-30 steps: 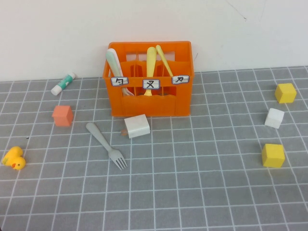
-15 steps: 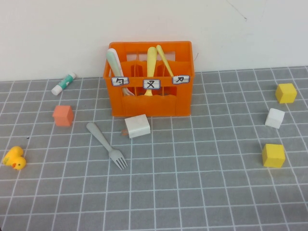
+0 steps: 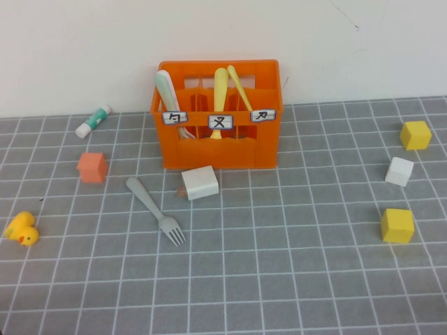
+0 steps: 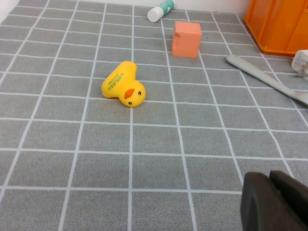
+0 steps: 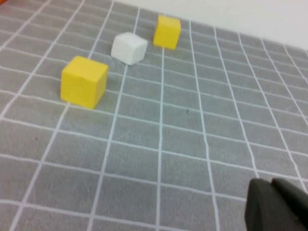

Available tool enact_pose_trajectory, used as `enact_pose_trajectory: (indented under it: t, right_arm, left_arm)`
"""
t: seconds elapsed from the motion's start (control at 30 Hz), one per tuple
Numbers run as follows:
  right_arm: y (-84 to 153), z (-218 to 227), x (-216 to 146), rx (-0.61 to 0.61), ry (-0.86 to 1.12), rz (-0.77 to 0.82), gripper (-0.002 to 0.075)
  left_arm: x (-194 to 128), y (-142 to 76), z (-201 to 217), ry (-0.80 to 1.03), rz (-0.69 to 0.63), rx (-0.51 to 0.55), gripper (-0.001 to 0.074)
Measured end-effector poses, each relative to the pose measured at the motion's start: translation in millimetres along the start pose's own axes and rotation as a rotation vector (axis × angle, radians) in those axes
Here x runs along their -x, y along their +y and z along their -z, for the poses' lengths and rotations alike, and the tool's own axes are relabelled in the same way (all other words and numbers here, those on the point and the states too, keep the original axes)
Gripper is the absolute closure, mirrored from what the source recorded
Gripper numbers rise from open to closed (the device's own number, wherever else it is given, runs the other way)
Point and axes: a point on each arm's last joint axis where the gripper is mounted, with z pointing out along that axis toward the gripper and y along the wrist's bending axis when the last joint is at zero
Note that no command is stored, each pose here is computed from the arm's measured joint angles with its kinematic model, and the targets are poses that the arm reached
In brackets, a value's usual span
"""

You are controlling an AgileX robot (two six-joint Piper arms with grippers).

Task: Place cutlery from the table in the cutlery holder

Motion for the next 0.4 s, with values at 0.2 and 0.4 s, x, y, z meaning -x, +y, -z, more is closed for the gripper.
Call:
enact_pose_trajectory:
  t: [0.2,0.4]
  right_arm:
    - [-0.8,0.2,-0.7,-0.008,0.012,-0.054,0.0727]
    - [-1.2,0.2,-1.0,-0.014,0.015,-0.082,0.0727]
  left_arm:
    - [0.0,0.0,0.0,0.0,0.0,0.0,0.0736]
    - [0.0,0.0,0.0,0.0,0.0,0.0,0.0736]
